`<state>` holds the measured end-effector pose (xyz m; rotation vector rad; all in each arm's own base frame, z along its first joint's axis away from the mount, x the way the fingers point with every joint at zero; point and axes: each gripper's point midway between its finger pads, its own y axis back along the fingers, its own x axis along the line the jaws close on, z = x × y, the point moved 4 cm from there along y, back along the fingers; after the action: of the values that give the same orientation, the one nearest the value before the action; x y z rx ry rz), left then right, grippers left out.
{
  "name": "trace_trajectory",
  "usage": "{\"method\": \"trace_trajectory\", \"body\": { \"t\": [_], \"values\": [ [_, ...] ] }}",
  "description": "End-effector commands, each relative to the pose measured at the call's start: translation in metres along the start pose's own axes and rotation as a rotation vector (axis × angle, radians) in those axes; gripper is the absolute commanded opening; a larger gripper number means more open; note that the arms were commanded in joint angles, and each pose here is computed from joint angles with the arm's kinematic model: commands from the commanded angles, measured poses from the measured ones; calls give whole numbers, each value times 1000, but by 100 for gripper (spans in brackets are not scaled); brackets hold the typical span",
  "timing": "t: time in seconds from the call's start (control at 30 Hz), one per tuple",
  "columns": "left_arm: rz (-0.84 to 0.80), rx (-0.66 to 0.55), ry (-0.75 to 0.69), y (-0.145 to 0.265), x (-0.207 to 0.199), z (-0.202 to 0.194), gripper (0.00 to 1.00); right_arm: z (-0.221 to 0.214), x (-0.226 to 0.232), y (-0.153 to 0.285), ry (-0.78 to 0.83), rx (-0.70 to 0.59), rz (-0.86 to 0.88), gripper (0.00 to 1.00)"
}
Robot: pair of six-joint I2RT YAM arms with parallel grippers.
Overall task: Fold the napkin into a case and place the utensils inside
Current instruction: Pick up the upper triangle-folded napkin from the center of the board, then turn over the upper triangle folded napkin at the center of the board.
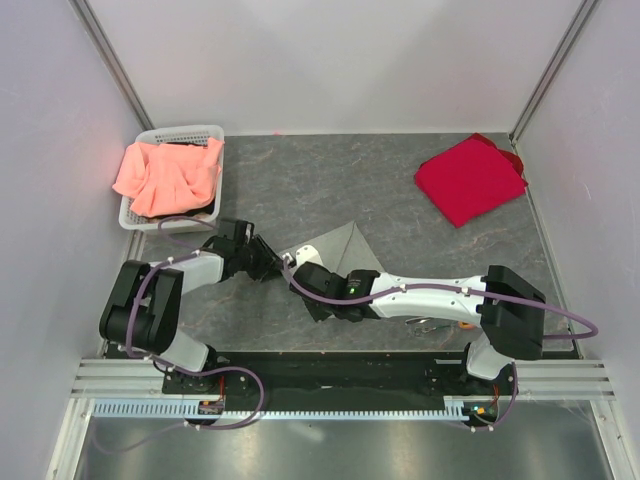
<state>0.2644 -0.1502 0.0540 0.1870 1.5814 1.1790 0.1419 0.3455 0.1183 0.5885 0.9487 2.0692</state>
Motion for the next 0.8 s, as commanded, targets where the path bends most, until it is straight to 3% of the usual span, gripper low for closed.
{"method": "trace_trajectory", "body": {
  "t": [0.0, 0.1, 0.2, 0.4, 0.53, 0.6, 0.77],
  "values": [
    [-6, -79, -9, -2, -12, 19, 24, 9, 5, 9, -3, -37, 47, 0],
    [-27, -114, -46, 12, -23, 22, 9, 11, 9, 14, 0, -37, 84, 0],
    [-31, -172, -95, 39, -33, 26, 4, 10, 19, 21, 17, -28, 140, 0],
    [-103, -364, -146, 121, -53, 38, 3, 12, 77, 35, 106, -17, 301, 0],
    [-62, -487, -179, 184, -52, 37, 3, 17, 130, 45, 168, -23, 420, 0],
    [-68, -599, -211, 224, -63, 42, 3, 29, 163, 59, 178, -55, 518, 0],
    [-88, -726, -244, 281, -86, 39, 4, 40, 216, 101, 137, -89, 849, 0]
  ]
}}
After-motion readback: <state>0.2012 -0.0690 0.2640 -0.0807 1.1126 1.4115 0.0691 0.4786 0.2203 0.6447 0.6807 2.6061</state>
